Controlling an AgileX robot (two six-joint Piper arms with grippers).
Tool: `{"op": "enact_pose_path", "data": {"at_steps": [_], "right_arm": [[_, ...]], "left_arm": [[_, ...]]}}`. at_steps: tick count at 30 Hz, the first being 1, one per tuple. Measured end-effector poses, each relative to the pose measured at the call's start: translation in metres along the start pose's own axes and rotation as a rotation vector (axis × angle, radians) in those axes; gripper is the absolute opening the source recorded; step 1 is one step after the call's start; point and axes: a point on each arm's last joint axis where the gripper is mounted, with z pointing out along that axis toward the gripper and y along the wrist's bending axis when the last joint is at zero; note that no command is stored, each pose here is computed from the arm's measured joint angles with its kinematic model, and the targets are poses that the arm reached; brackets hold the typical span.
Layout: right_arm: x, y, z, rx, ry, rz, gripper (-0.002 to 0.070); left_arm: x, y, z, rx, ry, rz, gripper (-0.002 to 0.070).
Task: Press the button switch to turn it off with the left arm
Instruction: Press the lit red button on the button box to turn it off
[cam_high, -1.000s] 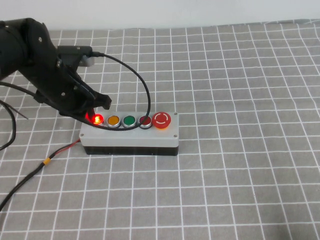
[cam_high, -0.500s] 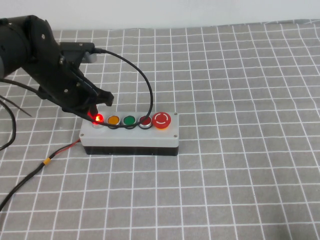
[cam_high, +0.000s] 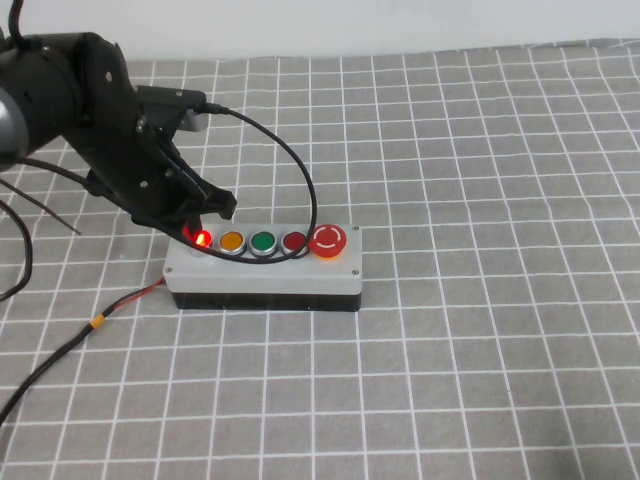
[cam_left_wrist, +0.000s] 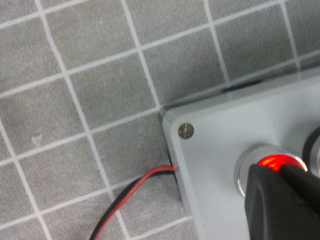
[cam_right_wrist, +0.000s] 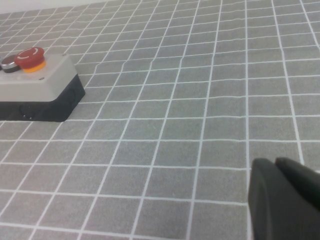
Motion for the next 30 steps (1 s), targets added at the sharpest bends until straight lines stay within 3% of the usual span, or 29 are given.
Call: {"op": "enact_pose_path", "data": {"at_steps": [10, 16, 22, 30], "right_arm": [[0.0, 0.0, 0.0, 0.0, 0.0, 0.0, -0.0017], [0.0, 0.0, 0.0, 0.0, 0.0, 0.0, -0.0017], [0.0, 0.0, 0.0, 0.0, 0.0, 0.001, -0.0017], [0.0, 0.0, 0.0, 0.0, 0.0, 0.001, -0.0017]], "left_arm": [[-0.001, 0.0, 0.0, 0.001, 0.004, 0.0, -0.0003], [0.005, -0.004, -0.026, -0.004, -0.05, 0.028, -0.0003], [0.022, -0.012, -0.087, -0.037, -0.28, 0.071, -0.0003], [0.087, -0.026, -0.136, -0.026, -0.606, 0.02, -0.0003]]}}
